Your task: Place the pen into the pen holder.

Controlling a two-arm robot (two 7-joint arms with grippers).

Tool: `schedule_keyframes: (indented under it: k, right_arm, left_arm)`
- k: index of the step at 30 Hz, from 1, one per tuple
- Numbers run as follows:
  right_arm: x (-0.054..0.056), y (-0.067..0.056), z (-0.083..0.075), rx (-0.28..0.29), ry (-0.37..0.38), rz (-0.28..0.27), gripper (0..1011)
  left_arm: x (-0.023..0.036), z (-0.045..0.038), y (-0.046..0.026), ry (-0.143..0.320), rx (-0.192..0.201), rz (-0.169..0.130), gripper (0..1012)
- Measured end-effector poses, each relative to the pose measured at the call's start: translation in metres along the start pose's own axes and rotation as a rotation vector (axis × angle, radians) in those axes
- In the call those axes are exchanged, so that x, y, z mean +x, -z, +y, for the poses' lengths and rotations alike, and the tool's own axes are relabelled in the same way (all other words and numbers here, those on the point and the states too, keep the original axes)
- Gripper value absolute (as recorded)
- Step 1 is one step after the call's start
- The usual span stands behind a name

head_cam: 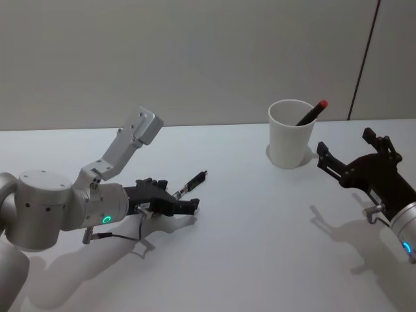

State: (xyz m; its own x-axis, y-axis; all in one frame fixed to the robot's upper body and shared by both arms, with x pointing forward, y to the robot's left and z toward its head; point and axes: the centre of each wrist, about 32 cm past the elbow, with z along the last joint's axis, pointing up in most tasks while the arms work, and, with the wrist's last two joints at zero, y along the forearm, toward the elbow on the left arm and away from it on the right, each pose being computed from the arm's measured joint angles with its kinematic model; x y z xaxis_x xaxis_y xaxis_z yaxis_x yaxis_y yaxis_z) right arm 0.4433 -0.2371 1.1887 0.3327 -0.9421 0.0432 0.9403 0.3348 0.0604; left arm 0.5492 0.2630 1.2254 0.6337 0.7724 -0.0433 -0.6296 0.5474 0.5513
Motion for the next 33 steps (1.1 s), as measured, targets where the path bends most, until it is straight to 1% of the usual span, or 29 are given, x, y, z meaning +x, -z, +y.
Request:
schedule_keyframes:
  k: [5,12,28,33]
  right_arm:
    - [0.0,0.0,0.0,0.0,0.0,0.0,1001]
    - [0.0,0.0,0.0,0.0,0.0,0.0,1002]
    - [0.0,0.0,0.0,0.0,0.0,0.0,1001]
    - [0.0,0.0,0.0,0.0,0.0,0.0,1001]
  left_arm:
    - [-0.0007,0.0,-0.0002,0.003,0.004,-0.015,1001]
    - [-0.001,0.0002,-0.0002,0.006,0.008,-0.021,1001]
    - [-0.0015,0.0001,0.0001,0.01,0.013,-0.026,1001]
    - [-0.0014,-0.0003,0.0,0.01,0.013,-0.021,1001]
